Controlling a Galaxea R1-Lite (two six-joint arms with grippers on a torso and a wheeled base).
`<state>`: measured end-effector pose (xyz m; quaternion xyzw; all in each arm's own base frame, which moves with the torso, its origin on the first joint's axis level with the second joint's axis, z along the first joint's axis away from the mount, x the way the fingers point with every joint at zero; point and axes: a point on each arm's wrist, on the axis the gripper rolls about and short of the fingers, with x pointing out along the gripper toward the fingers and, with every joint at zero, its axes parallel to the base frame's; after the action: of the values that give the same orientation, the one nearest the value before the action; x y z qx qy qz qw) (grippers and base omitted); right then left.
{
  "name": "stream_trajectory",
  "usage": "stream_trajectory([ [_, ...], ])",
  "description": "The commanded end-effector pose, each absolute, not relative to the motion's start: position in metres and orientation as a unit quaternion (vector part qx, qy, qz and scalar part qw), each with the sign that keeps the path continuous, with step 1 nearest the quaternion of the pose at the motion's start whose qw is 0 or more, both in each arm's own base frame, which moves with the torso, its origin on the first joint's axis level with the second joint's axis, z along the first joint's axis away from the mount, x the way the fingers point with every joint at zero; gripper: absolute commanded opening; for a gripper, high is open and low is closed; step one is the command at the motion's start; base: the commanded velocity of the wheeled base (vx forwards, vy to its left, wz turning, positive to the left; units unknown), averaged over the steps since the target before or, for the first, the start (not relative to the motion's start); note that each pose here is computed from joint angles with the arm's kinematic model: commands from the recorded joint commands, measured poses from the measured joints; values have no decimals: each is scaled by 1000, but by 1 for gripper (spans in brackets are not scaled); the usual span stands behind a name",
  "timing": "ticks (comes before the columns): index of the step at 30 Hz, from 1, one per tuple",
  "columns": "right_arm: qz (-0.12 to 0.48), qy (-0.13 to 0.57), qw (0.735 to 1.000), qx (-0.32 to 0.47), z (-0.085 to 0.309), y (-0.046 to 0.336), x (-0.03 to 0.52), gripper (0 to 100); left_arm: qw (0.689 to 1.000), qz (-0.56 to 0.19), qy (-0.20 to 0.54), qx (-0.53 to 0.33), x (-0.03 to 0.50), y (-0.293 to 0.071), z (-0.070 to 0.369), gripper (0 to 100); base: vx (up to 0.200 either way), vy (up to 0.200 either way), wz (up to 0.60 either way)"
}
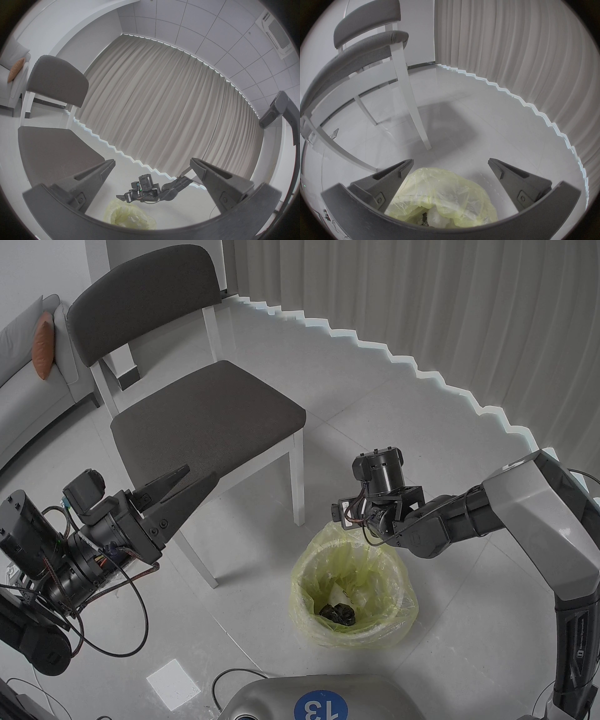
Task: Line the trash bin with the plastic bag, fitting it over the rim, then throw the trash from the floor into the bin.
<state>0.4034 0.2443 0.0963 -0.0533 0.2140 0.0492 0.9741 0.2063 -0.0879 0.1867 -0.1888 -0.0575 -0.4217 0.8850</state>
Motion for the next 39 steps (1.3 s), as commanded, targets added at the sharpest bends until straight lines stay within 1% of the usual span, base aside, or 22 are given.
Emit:
stream_trajectory([
  [1,27,228,971,-70,97,237,394,100,883,-421,-57,-199,211,-89,187,100,200,0,0],
  [3,22,236,969,-76,94,235,391,100,883,-421,-58,-198,211,-89,187,100,100,0,0],
  [7,-27,264,958,-106,79,214,381,100,884,-419,-57,-200,211,-88,186,100,0,0,0],
  [9,-35,273,954,-115,74,208,374,100,884,-418,-54,-200,213,-89,185,100,0,0,0],
  [16,-78,284,944,-146,73,194,353,100,882,-424,-50,-200,210,-91,184,100,0,0,0],
  [19,-98,289,939,-158,73,182,347,100,883,-423,-44,-201,213,-92,181,100,0,0,0],
  [23,-123,303,925,-193,62,167,336,100,884,-422,-32,-201,218,-95,175,100,0,0,0],
  [27,-125,316,912,-231,50,155,321,100,882,-425,-24,-202,219,-98,172,100,0,0,0],
  [35,-120,329,900,-257,24,142,303,100,882,-426,-22,-202,219,-99,171,100,0,0,0],
  [36,-119,335,897,-262,14,142,301,100,882,-426,-22,-202,219,-99,171,100,0,0,0],
  [39,-114,342,893,-270,0,143,296,100,882,-426,-22,-202,220,-99,171,100,0,0,0],
])
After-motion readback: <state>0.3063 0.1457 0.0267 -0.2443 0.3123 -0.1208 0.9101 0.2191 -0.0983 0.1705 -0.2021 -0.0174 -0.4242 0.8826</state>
